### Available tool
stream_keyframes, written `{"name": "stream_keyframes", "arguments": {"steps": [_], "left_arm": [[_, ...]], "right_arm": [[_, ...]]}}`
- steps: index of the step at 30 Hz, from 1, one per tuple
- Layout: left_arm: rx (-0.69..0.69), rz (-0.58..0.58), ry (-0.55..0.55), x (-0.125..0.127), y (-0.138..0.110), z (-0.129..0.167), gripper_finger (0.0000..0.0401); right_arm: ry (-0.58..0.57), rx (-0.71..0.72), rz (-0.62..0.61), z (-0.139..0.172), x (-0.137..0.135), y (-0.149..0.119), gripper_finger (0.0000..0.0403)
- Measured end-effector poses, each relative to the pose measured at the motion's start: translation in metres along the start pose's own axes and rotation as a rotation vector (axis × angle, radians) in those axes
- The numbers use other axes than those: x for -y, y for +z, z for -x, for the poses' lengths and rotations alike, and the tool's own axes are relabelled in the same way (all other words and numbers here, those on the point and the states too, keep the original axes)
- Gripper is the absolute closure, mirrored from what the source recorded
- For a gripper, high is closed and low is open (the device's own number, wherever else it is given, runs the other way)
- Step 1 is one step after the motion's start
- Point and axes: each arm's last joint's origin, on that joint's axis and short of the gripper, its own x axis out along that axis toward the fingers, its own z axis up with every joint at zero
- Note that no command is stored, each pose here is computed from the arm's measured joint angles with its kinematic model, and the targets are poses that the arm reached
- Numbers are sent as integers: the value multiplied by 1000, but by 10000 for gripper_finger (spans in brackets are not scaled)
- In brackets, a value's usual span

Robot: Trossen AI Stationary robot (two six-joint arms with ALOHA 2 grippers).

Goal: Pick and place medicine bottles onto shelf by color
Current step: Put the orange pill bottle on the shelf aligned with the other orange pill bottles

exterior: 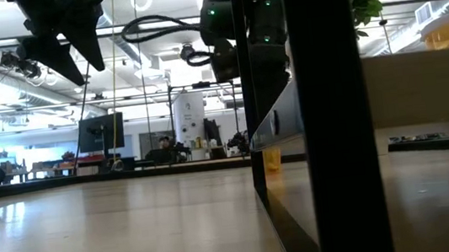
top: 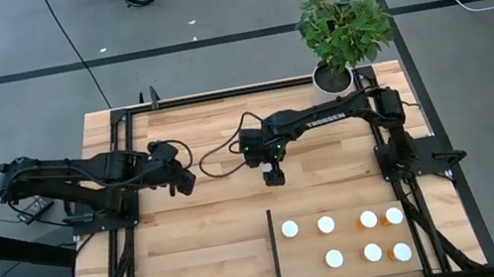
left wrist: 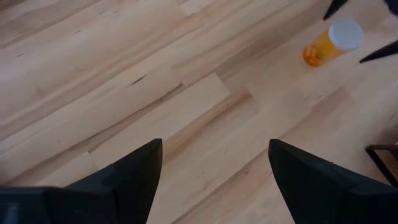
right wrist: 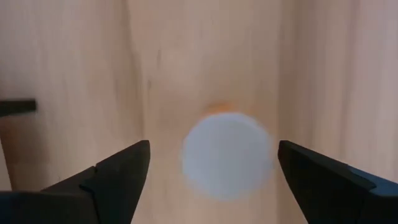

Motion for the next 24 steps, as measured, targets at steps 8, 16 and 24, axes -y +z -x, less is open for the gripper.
{"name": "stream_keyframes", "arguments": {"steps": [8, 16, 24], "left_arm": [[1, 5, 0, 0, 0, 0, 104], [1, 8, 0, 0, 0, 0, 104], [1, 8, 0, 0, 0, 0, 104]], "right_arm": [[-3, -59, -12, -16, -8, -13, 40], [-10, -21, -38, -12, -2, -7, 40], [-12, -13, -57, -11, 3, -7, 43]]}}
